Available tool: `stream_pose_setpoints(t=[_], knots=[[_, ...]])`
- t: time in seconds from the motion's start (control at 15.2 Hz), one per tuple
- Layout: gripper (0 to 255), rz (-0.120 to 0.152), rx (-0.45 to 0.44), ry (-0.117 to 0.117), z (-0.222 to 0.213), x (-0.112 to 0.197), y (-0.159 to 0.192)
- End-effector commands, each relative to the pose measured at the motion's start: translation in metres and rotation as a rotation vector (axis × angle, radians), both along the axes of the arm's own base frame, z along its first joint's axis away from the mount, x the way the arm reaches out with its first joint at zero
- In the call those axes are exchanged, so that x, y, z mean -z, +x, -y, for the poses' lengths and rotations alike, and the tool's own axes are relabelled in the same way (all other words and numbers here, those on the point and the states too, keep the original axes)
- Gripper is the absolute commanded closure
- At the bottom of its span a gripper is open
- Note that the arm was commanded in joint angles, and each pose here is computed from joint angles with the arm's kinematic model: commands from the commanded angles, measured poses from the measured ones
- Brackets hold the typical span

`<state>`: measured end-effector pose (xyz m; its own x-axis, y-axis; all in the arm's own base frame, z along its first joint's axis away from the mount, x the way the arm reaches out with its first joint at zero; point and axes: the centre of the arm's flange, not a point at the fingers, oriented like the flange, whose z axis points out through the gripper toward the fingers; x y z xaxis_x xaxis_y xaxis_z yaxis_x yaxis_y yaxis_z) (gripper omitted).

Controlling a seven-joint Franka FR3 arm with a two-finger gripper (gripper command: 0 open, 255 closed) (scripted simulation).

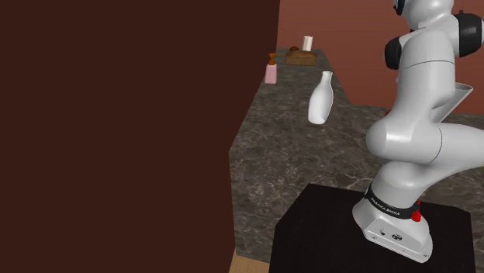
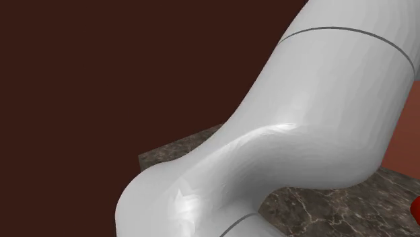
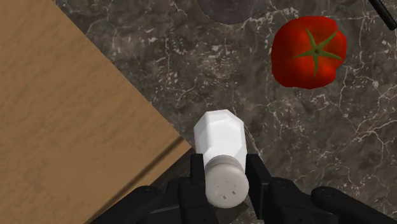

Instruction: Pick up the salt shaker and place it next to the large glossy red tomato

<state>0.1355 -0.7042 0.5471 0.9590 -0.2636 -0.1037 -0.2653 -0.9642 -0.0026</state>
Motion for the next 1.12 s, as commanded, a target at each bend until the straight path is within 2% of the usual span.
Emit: stream_pose_setpoints(t=[0.0, 1.06], knots=[[255, 0.001, -0.002, 0.000, 0.002, 0.011, -0.001], [255, 0.001, -0.002, 0.000, 0.002, 0.095, -0.001]])
